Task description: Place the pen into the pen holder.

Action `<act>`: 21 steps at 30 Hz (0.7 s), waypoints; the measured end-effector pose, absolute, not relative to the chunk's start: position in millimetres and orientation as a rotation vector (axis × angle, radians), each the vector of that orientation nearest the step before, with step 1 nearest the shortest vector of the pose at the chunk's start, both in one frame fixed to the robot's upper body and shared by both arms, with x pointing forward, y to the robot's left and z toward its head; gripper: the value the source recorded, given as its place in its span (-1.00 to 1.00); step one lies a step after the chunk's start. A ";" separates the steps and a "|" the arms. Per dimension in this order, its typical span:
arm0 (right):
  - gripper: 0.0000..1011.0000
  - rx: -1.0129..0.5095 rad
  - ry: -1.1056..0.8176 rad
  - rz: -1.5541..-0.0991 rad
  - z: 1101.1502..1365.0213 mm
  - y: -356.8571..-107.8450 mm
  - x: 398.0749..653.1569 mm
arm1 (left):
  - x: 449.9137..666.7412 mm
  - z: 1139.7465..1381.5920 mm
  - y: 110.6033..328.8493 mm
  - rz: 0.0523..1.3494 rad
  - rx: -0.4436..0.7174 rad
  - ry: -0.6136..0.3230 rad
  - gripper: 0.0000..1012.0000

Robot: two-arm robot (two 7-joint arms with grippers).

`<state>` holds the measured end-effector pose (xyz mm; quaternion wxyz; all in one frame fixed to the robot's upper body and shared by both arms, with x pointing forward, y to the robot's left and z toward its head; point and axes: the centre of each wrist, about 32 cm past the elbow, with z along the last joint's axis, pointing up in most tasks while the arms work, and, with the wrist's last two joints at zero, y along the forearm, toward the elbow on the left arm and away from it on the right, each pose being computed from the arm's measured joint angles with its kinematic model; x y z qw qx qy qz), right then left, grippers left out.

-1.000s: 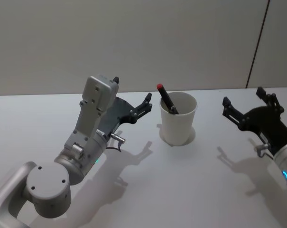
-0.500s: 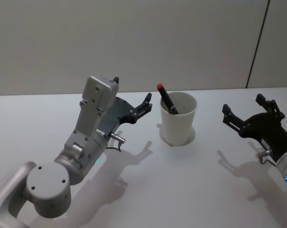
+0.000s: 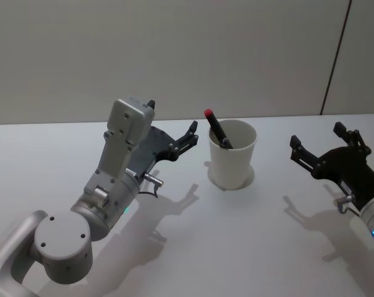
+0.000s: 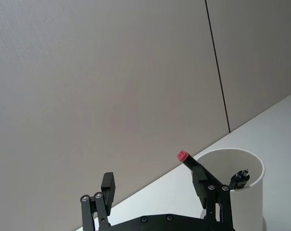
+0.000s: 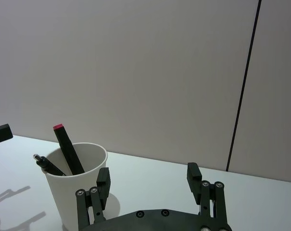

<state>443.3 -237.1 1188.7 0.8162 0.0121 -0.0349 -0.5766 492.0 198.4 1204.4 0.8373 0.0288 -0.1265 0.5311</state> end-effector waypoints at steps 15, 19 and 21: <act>0.98 0.026 -0.075 -1.230 1188.7 -237.2 443.3 | 492.0 1204.4 198.4 1.124 0.061 -0.268 0.98; 0.98 0.026 -0.075 -1.230 1188.7 -237.1 443.3 | 492.0 1204.4 198.4 1.124 0.061 -0.268 0.98; 0.98 0.026 -0.075 -1.230 1188.7 -237.1 443.3 | 492.0 1204.4 198.4 1.124 0.061 -0.268 0.98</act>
